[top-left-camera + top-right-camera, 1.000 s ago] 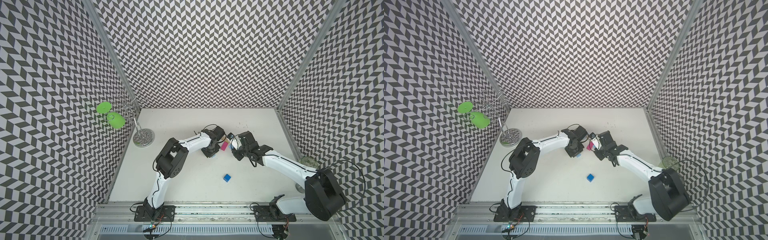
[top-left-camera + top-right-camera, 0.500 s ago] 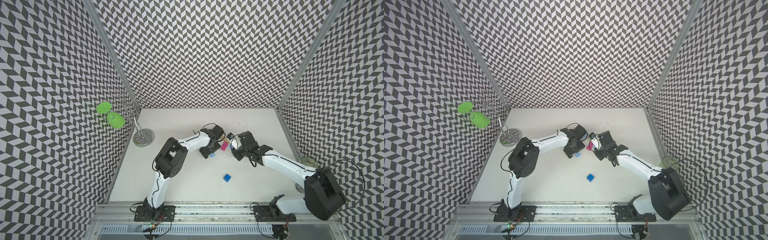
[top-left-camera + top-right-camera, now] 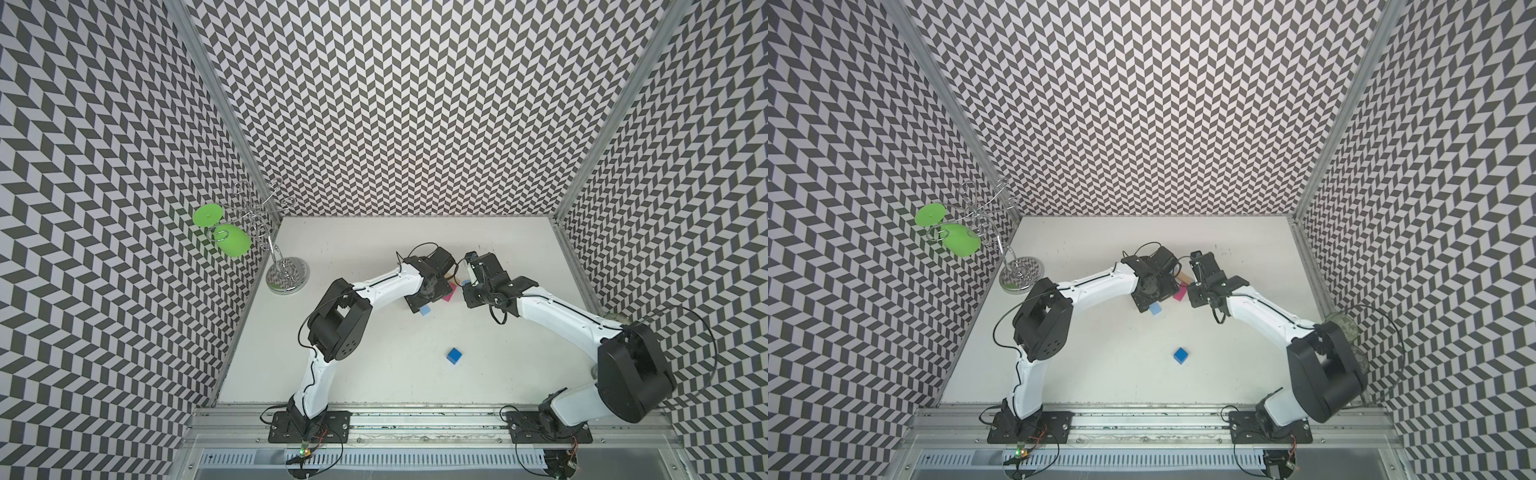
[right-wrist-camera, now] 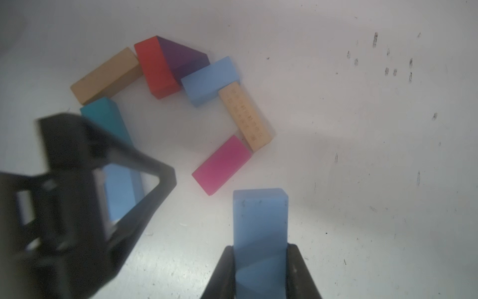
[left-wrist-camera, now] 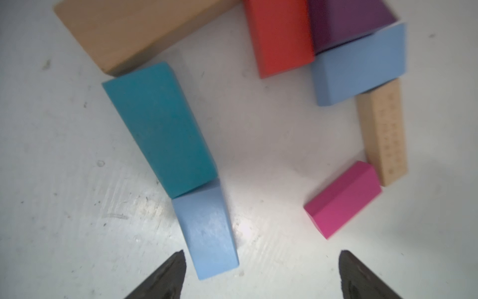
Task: Assemble a heart with building blocks
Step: Assemble the building block at the center of the board.
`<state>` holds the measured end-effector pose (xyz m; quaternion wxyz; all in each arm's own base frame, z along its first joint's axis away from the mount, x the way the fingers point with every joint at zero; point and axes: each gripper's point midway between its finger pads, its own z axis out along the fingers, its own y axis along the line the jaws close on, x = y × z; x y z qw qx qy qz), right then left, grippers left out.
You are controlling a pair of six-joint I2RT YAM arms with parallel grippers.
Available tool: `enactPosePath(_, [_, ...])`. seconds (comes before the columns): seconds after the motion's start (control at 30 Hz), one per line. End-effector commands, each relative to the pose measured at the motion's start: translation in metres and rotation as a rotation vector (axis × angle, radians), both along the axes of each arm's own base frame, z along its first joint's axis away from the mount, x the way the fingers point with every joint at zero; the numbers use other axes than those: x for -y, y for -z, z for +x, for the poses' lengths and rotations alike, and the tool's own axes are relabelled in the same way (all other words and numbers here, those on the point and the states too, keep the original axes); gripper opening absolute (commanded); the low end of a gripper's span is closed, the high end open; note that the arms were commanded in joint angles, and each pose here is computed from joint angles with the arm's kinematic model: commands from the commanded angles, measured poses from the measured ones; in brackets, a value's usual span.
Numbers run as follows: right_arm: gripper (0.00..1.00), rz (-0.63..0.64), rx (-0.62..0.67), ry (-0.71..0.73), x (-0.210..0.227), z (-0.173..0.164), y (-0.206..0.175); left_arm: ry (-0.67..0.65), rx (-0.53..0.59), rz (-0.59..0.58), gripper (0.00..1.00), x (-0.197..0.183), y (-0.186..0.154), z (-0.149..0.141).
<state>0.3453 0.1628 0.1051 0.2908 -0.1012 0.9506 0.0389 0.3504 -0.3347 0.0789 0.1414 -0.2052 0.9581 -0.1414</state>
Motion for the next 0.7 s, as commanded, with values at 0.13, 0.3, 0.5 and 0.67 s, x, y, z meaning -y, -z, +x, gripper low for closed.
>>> enactPosePath(0.13, [0.0, 0.121, -0.176, 0.302, -0.012, -0.031, 0.023, 0.075, 0.32, -0.036, 0.97, -0.018, -0.1, 0.021])
enactPosePath(0.3, [0.0, 0.227, -0.231, 0.391, -0.034, -0.041, 0.028, 0.07, 0.41, -0.008, 0.96, -0.067, -0.108, 0.013])
enactPosePath(0.5, [0.0, 0.232, -0.274, 0.442, -0.056, -0.044, 0.039, 0.045, 0.421, -0.021, 0.96, -0.12, -0.097, 0.007])
enactPosePath(0.67, [0.0, 0.251, -0.334, 0.467, -0.073, -0.044, 0.053, 0.069, 0.399, -0.004, 0.96, -0.133, -0.088, 0.001])
